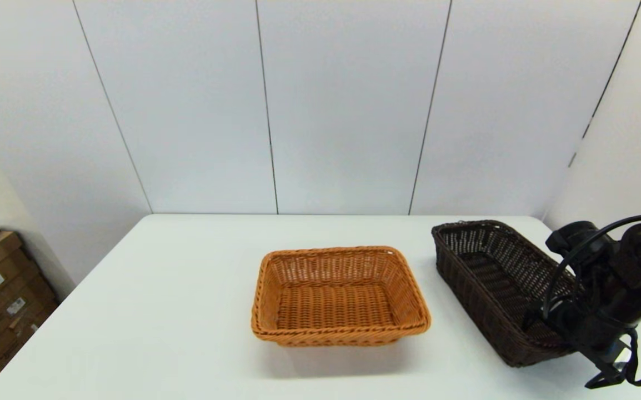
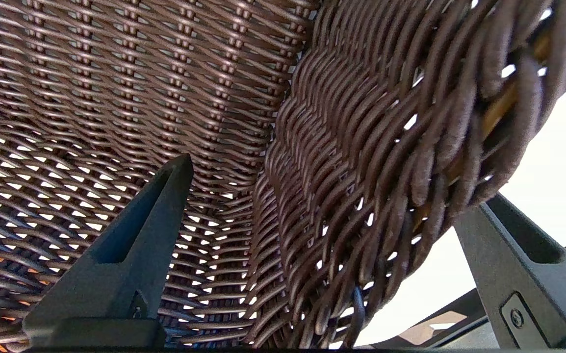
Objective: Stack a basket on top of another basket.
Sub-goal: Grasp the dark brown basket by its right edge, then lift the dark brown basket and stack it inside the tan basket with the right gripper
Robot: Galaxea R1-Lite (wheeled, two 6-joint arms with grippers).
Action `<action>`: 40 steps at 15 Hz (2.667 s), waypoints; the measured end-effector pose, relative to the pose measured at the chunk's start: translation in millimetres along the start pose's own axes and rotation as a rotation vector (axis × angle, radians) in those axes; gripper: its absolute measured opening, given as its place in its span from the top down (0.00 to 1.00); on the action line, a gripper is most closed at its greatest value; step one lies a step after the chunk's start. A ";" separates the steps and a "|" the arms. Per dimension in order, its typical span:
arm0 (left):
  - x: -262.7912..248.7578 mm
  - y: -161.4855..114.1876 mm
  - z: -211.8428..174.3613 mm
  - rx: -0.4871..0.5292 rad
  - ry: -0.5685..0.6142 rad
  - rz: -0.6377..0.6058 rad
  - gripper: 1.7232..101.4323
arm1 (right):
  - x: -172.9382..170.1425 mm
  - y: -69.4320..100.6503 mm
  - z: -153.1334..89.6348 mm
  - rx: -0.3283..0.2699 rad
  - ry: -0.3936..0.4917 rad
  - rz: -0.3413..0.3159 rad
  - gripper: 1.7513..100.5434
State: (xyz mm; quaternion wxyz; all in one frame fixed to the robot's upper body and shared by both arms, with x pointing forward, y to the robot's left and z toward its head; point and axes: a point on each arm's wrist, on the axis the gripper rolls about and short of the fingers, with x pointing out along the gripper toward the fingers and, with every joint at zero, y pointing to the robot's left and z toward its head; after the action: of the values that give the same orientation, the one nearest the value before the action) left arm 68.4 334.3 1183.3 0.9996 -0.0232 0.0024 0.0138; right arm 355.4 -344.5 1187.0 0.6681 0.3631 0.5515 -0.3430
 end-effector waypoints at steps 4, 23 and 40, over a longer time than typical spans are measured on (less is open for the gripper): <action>0.0 0.0 0.0 0.000 0.000 -0.001 0.04 | 1.6 0.8 0.2 -0.001 0.006 -0.001 0.03; 0.0 0.0 0.1 0.000 0.000 0.000 0.04 | 6.6 0.5 6.7 0.022 0.027 -0.003 0.85; 0.0 0.0 0.0 0.000 0.000 -0.001 0.04 | -101.2 -6.6 34.9 0.116 -0.003 0.371 0.86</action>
State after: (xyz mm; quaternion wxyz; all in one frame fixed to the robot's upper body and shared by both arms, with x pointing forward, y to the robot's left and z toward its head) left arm 68.4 334.3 1183.3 0.9996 -0.0235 0.0025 0.0134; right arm 351.0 -372.1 1290.5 0.6987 0.4960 0.4533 -0.2456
